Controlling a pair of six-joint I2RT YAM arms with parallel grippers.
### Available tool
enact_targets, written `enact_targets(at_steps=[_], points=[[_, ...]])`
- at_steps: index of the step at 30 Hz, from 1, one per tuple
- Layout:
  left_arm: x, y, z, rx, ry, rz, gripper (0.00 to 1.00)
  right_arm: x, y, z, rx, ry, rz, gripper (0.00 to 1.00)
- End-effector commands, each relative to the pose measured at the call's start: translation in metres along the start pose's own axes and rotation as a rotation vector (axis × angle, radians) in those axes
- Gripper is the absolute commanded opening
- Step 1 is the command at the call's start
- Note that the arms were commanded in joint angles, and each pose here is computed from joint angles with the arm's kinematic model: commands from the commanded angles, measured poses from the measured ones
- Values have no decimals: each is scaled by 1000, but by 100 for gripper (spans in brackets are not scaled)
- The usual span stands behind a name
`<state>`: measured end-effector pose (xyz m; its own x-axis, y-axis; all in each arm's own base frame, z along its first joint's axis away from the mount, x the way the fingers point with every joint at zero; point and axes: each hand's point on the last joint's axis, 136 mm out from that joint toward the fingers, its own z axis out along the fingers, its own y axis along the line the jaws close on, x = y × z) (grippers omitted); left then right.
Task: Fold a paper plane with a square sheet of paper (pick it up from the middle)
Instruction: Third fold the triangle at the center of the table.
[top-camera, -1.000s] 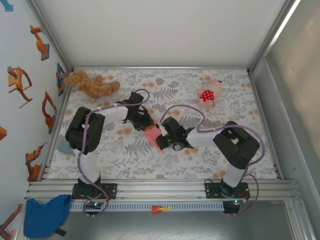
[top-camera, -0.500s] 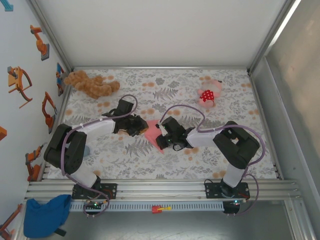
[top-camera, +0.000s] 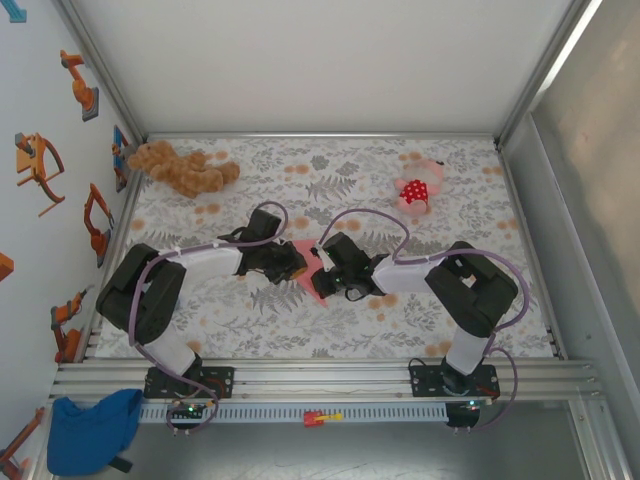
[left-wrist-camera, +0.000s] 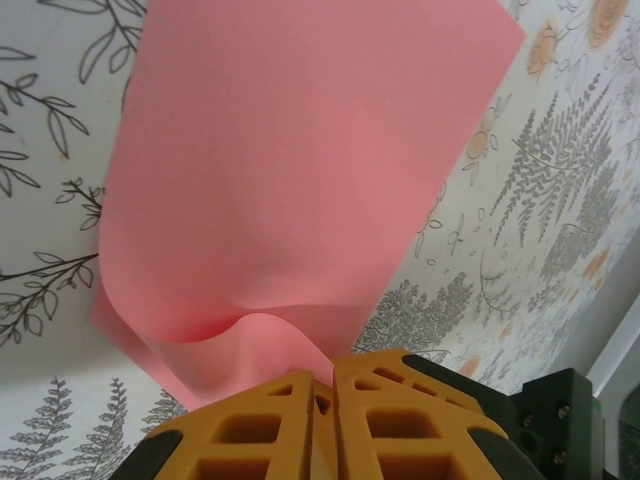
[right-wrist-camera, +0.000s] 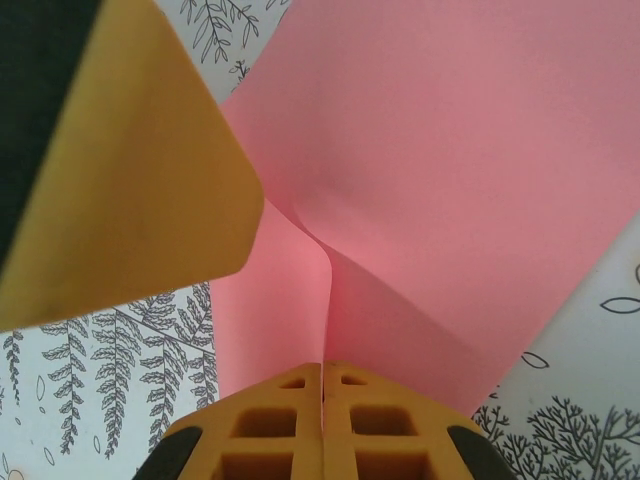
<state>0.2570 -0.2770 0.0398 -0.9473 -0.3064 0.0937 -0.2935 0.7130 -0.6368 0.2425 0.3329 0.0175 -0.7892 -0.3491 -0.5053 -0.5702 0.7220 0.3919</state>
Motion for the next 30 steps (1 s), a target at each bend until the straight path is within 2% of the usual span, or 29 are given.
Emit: enact_targets(at_steps=[1, 18, 30], points=[[3, 6, 7, -17, 18, -25, 13, 21, -16, 8, 57, 83, 44, 0], [6, 33, 16, -112, 28, -43, 12, 23, -18, 8, 65, 92, 47, 0], [3, 29, 17, -112, 35, -21, 12, 22, -19, 6, 69, 89, 52, 0]])
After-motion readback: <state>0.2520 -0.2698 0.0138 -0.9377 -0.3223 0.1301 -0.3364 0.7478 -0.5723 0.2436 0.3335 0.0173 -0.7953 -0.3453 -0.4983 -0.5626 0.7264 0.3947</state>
